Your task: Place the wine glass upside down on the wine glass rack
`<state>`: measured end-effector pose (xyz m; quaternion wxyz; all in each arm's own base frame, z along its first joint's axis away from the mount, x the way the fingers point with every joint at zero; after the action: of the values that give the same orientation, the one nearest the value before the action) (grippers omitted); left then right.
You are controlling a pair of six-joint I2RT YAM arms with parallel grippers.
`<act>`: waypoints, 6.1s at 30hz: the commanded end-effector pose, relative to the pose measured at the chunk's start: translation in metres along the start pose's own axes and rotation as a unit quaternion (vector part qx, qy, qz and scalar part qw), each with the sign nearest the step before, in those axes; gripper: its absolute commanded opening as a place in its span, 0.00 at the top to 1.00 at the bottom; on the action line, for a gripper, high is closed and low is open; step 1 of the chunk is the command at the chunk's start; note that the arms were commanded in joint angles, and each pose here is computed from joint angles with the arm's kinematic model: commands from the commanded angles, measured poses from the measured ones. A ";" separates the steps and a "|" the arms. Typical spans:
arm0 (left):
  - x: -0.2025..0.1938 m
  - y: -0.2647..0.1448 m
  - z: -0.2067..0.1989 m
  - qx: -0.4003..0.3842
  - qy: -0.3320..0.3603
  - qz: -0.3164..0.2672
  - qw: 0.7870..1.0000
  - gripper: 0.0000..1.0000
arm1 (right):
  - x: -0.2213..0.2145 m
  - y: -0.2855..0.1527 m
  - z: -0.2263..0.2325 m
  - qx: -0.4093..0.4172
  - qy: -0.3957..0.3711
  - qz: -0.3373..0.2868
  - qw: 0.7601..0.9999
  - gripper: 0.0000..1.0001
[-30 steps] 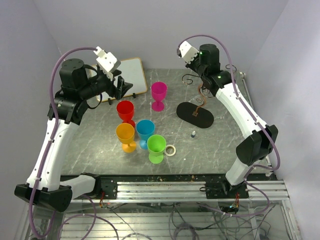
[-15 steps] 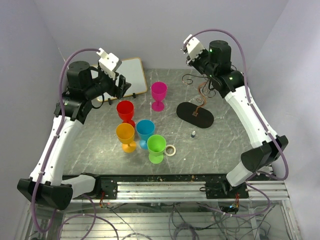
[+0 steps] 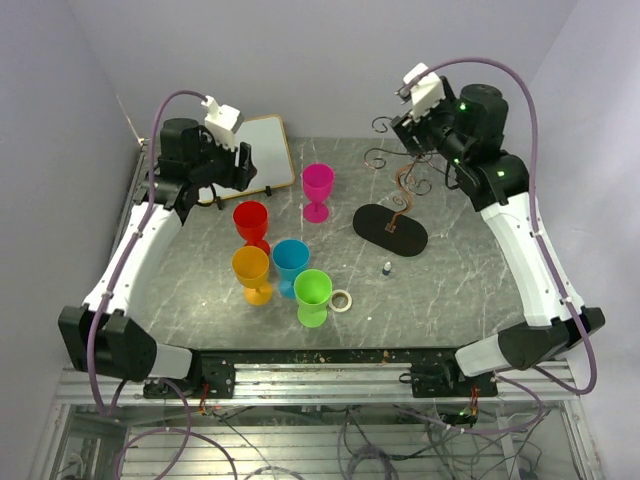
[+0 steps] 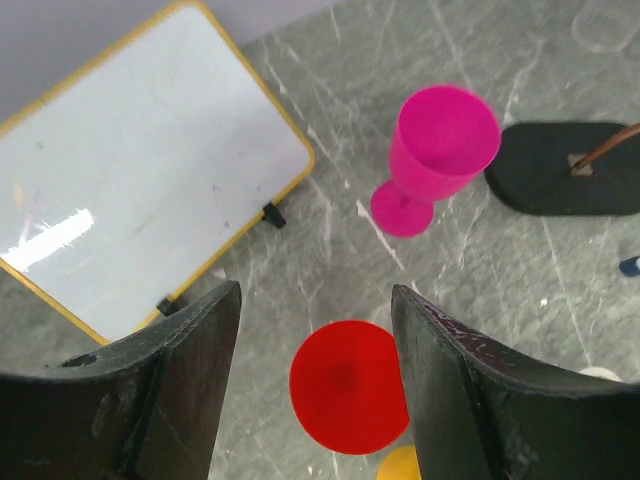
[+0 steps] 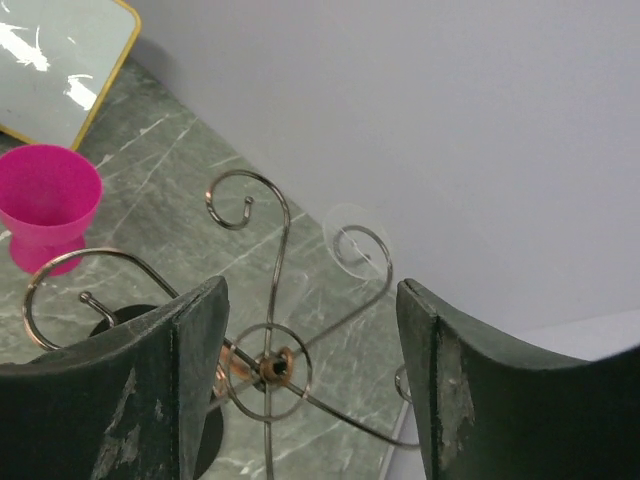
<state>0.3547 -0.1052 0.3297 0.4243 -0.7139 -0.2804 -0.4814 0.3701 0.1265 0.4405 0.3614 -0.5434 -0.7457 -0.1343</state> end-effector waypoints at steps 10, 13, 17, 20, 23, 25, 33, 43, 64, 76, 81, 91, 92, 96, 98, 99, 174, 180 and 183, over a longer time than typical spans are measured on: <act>-0.065 0.024 0.030 0.040 0.000 0.185 0.982 0.32 | -0.020 -0.040 -0.033 -0.004 0.092 -0.030 0.995 0.29; -0.076 0.029 0.033 0.042 0.001 0.208 0.977 0.37 | -0.022 -0.043 -0.034 -0.005 0.095 -0.031 0.995 0.29; -0.090 0.036 0.036 0.035 -0.004 0.238 0.971 0.43 | -0.025 -0.046 -0.034 -0.006 0.097 -0.029 0.995 0.29; -0.097 0.039 0.037 0.033 -0.007 0.252 0.967 0.49 | -0.027 -0.048 -0.033 -0.005 0.097 -0.027 0.995 0.29; -0.101 0.040 0.040 0.037 -0.004 0.261 0.965 0.54 | -0.029 -0.049 -0.031 -0.003 0.098 -0.026 0.995 0.29; -0.103 0.041 0.041 0.039 -0.001 0.262 0.964 0.56 | -0.030 -0.050 -0.031 -0.004 0.098 -0.025 0.995 0.29; -0.109 0.042 0.044 0.042 0.006 0.271 0.962 0.71 | -0.033 -0.048 -0.032 -0.005 0.098 -0.022 0.995 0.29; -0.082 0.033 0.043 0.041 0.050 0.237 0.969 0.93 | -0.038 -0.044 -0.032 -0.002 0.102 -0.018 0.995 0.28; 0.100 -0.089 -0.045 -0.060 0.111 -0.115 0.985 0.93 | -0.003 -0.067 -0.051 0.031 0.174 -0.112 0.978 0.28; 0.155 -0.109 -0.102 -0.236 -0.013 -0.189 0.953 0.93 | 0.023 -0.047 -0.001 0.226 0.363 -0.230 0.874 0.33; 0.156 -0.102 -0.101 -0.239 -0.023 -0.190 0.952 0.93 | 0.045 -0.035 0.018 0.275 0.393 -0.246 0.842 0.33; 0.154 -0.096 -0.097 -0.232 -0.014 -0.193 0.953 0.93 | 0.071 0.003 0.055 0.319 0.406 -0.230 0.825 0.39; 0.154 -0.095 -0.096 -0.231 -0.015 -0.193 0.953 0.93 | 0.075 0.005 0.060 0.325 0.405 -0.230 0.823 0.40; 0.151 -0.092 -0.095 -0.229 -0.016 -0.190 0.955 0.93 | 0.084 0.013 0.069 0.340 0.399 -0.231 0.820 0.45; 0.150 -0.091 -0.094 -0.228 -0.015 -0.189 0.955 0.93 | 0.086 0.018 0.073 0.343 0.398 -0.229 0.819 0.48; 0.149 -0.091 -0.094 -0.228 -0.015 -0.188 0.955 0.93 | 0.086 0.020 0.074 0.343 0.398 -0.227 0.820 0.50; 0.072 -0.075 -0.054 -0.107 0.055 -0.102 0.987 0.17 | -0.092 -0.076 -0.183 -0.358 -0.002 0.210 0.910 1.00; 0.075 -0.080 -0.056 -0.110 0.062 -0.106 0.986 0.17 | -0.111 -0.058 -0.176 -0.334 -0.089 0.251 0.904 1.00; 0.076 -0.082 -0.057 -0.112 0.063 -0.109 0.986 0.18 | -0.120 -0.047 -0.163 -0.315 -0.153 0.248 0.903 1.00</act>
<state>0.2995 -0.1169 0.4287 0.3133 -0.6993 -0.2755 -0.5805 0.4072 -0.0745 0.4813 0.1538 -0.8024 -0.5276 -0.2327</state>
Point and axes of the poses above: each gripper's point midway between its finger pads, its own y axis out along the fingers, its own z axis along the line the jaws close on, x = y × z, the point moved 5 cm from there along -y, back along the fingers, and after that the axes turned 11 degrees about -y, right-handed, at the moved point
